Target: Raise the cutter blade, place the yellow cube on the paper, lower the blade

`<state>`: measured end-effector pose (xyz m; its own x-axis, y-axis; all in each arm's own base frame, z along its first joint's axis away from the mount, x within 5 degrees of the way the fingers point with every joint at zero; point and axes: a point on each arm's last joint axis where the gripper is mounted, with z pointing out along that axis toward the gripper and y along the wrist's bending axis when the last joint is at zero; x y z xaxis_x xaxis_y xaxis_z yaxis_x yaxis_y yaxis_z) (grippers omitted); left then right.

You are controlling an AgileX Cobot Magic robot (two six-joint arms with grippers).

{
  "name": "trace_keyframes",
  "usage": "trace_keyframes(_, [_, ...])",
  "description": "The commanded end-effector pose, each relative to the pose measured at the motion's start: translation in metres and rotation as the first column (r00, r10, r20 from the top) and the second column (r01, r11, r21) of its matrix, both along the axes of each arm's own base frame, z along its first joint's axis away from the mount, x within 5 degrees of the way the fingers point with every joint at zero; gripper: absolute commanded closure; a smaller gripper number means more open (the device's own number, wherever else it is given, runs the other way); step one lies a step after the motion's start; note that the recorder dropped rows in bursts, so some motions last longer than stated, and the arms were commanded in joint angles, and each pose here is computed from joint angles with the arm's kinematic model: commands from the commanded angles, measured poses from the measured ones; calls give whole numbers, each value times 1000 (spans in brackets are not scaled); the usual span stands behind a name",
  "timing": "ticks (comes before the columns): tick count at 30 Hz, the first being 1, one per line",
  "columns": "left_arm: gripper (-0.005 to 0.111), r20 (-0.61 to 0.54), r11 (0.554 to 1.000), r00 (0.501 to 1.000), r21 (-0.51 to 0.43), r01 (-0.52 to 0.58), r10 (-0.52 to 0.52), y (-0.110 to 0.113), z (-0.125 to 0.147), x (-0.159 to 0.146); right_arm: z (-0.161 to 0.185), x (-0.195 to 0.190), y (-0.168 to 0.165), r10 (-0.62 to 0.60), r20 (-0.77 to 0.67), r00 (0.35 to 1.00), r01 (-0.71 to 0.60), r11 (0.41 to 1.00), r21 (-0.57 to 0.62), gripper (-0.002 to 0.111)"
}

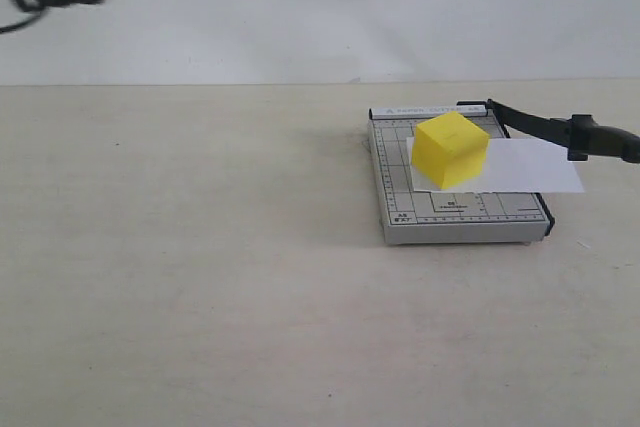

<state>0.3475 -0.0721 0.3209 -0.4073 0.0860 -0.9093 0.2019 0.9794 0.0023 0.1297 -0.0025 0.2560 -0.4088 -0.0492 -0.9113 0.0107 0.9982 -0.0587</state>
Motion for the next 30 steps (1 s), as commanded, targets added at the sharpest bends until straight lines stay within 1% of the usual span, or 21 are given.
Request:
trace_keyframes(1, [102,79,975,974,48,-218,214,84,4,-59,1,0,0,1,15,1000,-1,1000,-4,108])
trace_keyframes(3, [102,73,954,959,110,-280,273,105,-4,-91,2,0,0,2,19,1000,-2,1000,-3,108])
trace_keyframes(5, [102,98,940,947,129,-316,305,112,-10,-119,3,1,0,5,31,1000,-5,1000,-3,108])
trace_keyframes(7, [102,184,927,911,10,-376,368,112,-7,-148,3,1,0,5,33,999,-5,1000,-3,108])
trace_keyframes(8, [102,225,921,894,-46,-386,387,110,-7,-162,3,1,0,5,31,1000,-5,1000,-3,108])
trace_keyframes(10, [102,302,914,862,-124,-387,406,104,-5,-192,3,1,0,6,31,999,-6,1000,-6,108])
trace_keyframes(13, [102,393,917,829,-143,-372,398,95,-5,-234,6,2,1,15,63,998,-15,1000,-10,108])
trace_keyframes(14, [102,407,918,824,-143,-369,395,93,-7,-244,7,3,1,22,81,996,-21,1000,-16,108])
trace_keyframes(17, [102,391,923,837,-119,-366,382,86,-26,-274,12,4,2,33,136,990,-31,999,-15,108])
trace_keyframes(20, [102,372,922,845,-115,-369,385,84,-53,-286,14,5,3,38,162,986,-36,999,-12,108])
trace_keyframes(22, [102,308,921,869,-102,-375,388,83,-79,-289,14,5,3,38,164,986,-37,999,-12,108])
trace_keyframes(24, [102,213,920,895,-82,-382,391,83,-107,-290,14,5,3,38,162,986,-36,999,-12,108])
trace_keyframes(25, [102,188,920,900,-77,-385,392,83,-118,-290,14,5,3,38,162,986,-36,999,-12,108])
trace_keyframes(27, [102,208,919,895,-82,-385,394,83,-130,-288,14,5,3,38,162,986,-37,999,-14,108])
trace_keyframes(29, [102,227,919,891,-85,-385,394,84,-130,-287,14,5,3,39,164,986,-37,999,-14,108])
trace_keyframes(30, [102,187,919,900,-77,-387,394,83,-134,-288,15,5,3,39,166,985,-37,999,-14,108])
